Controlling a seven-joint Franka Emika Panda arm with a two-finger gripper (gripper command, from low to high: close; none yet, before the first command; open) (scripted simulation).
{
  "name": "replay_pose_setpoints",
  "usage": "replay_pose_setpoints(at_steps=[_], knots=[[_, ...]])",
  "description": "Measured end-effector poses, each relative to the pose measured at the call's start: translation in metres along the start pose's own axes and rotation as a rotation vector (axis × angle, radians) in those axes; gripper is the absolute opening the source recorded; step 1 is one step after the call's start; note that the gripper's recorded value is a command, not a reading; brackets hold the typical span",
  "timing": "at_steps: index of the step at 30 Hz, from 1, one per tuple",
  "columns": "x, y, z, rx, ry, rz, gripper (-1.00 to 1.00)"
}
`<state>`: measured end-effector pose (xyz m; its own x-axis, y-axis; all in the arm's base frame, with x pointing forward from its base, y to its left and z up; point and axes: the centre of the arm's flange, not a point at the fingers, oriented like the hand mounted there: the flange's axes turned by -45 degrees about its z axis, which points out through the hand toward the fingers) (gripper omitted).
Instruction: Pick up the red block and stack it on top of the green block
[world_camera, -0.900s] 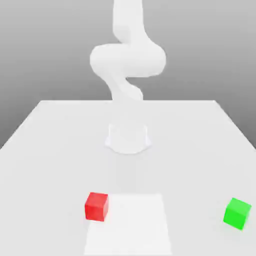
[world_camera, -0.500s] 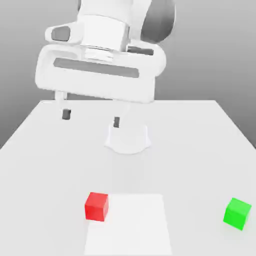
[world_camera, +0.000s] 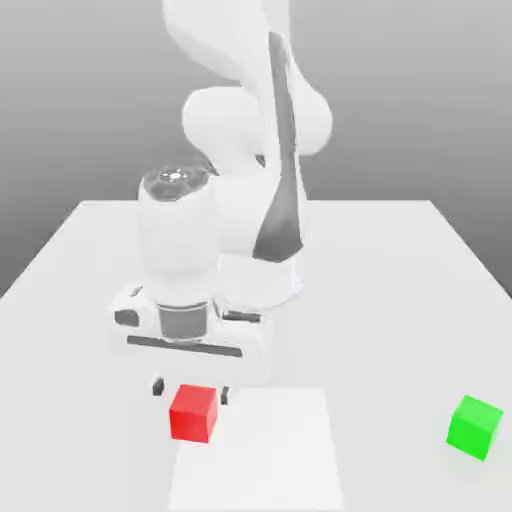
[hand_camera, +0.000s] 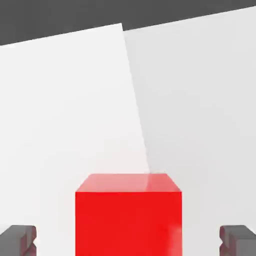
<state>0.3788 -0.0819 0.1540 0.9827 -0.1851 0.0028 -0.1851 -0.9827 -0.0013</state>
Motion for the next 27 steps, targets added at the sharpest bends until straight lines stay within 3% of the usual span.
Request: replay_pose_setpoints(at_steps=[1,8,16,27], knots=[[-0.001,0.0,0.007,-0.001,-0.001,-0.001,-1.0],[-0.001,0.0,0.008,-0.001,-0.001,-0.001,-1.0],[-0.001,-0.001,-0.05,-0.001,-0.001,-0.002,-1.0],[0.008,-0.19,-0.072,0.002,-0.007,-0.169,-1.0]])
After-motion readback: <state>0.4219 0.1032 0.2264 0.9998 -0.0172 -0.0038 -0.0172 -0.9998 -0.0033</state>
